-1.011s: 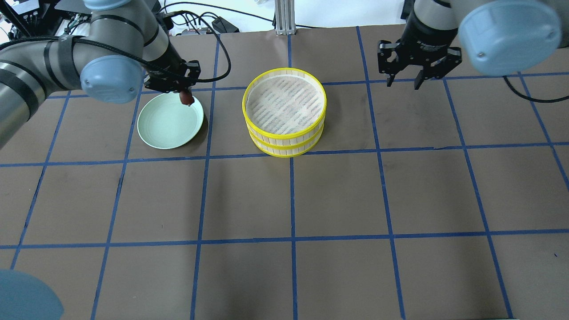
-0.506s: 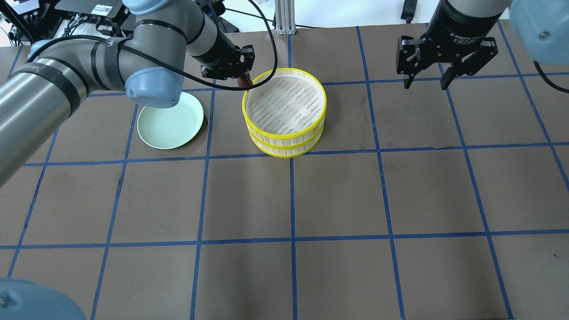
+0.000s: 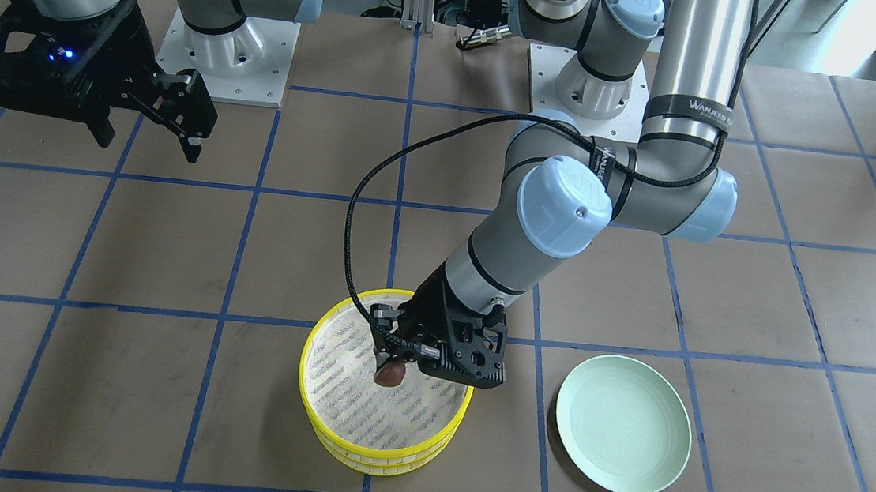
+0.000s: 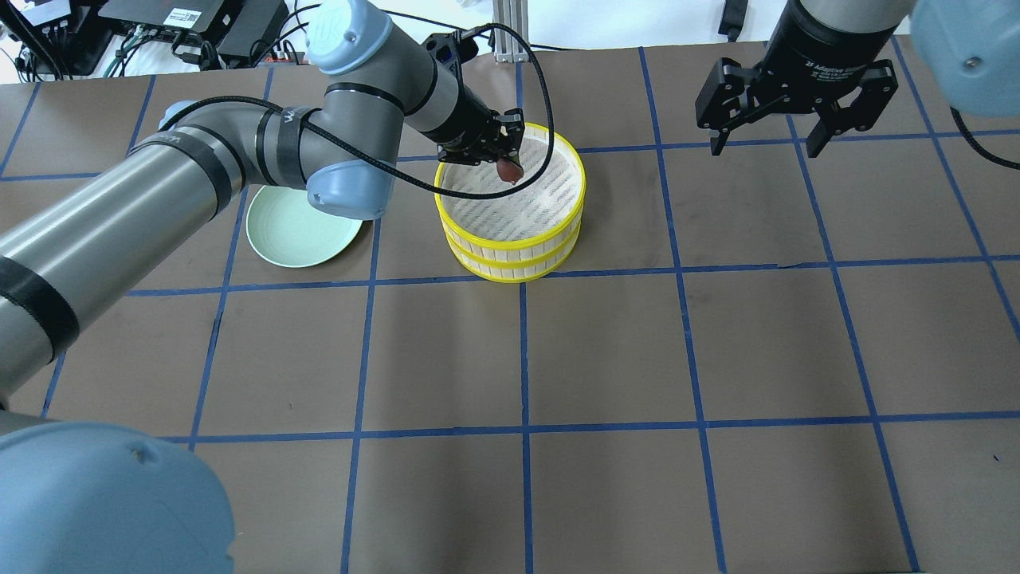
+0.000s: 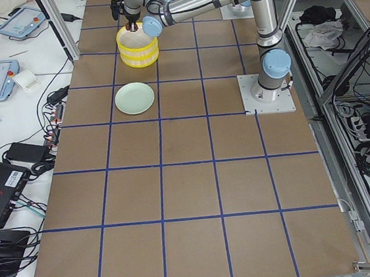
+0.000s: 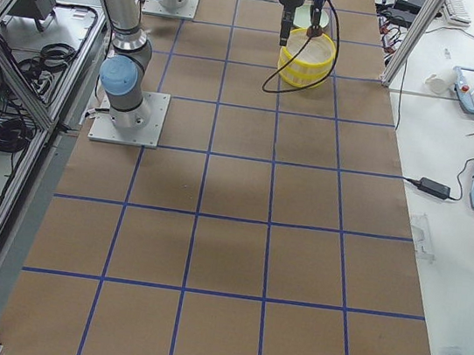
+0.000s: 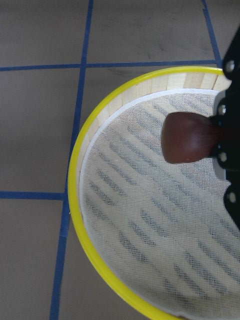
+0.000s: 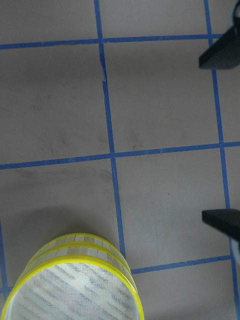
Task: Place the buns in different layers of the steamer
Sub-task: 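Carry the dark red bun over the top steamer tier with the left gripper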
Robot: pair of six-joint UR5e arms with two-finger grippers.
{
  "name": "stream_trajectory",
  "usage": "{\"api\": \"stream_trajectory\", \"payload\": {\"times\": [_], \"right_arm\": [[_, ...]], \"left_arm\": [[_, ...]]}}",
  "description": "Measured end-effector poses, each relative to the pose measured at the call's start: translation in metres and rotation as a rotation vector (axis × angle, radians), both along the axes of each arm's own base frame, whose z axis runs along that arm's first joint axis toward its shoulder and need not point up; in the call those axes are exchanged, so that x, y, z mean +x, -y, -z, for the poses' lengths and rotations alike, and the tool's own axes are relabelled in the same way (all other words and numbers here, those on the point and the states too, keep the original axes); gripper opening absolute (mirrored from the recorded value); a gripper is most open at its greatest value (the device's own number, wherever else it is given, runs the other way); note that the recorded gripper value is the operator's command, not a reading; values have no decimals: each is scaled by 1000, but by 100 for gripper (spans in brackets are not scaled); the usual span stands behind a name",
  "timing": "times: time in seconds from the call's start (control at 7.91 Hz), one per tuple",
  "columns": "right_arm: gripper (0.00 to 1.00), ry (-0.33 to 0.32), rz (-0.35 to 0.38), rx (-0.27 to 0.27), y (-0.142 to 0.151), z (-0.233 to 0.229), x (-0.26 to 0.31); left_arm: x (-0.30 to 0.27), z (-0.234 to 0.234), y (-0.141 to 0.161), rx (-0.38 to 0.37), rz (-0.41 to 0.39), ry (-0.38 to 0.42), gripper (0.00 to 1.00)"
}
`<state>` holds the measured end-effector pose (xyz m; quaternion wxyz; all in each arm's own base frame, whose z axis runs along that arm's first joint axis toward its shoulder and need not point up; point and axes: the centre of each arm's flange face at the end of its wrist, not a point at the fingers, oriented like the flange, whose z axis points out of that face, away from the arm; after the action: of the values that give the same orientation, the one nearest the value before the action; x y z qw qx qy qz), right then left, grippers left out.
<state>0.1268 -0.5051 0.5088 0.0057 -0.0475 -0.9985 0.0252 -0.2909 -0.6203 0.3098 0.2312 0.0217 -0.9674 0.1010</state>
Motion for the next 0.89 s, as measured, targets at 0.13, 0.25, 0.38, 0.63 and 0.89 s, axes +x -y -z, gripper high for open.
{"api": "stream_trajectory", "payload": {"times": [0.13, 0.25, 0.38, 0.63, 0.89], "right_arm": [[100, 0, 0, 0, 0, 0, 0], [100, -1, -1, 0, 0, 0, 0], [100, -1, -1, 0, 0, 0, 0], [100, -2, -1, 0, 0, 0, 0], [100, -2, -1, 3, 0, 2, 0]], "left_arm": [[-4, 13, 1, 9, 5, -7, 100], [-5, 21, 2, 18, 4, -10, 100], [-5, 25, 2, 26, -2, -12, 100], [-6, 27, 0, 33, -5, -11, 100], [-7, 26, -1, 39, -11, -15, 100]]}}
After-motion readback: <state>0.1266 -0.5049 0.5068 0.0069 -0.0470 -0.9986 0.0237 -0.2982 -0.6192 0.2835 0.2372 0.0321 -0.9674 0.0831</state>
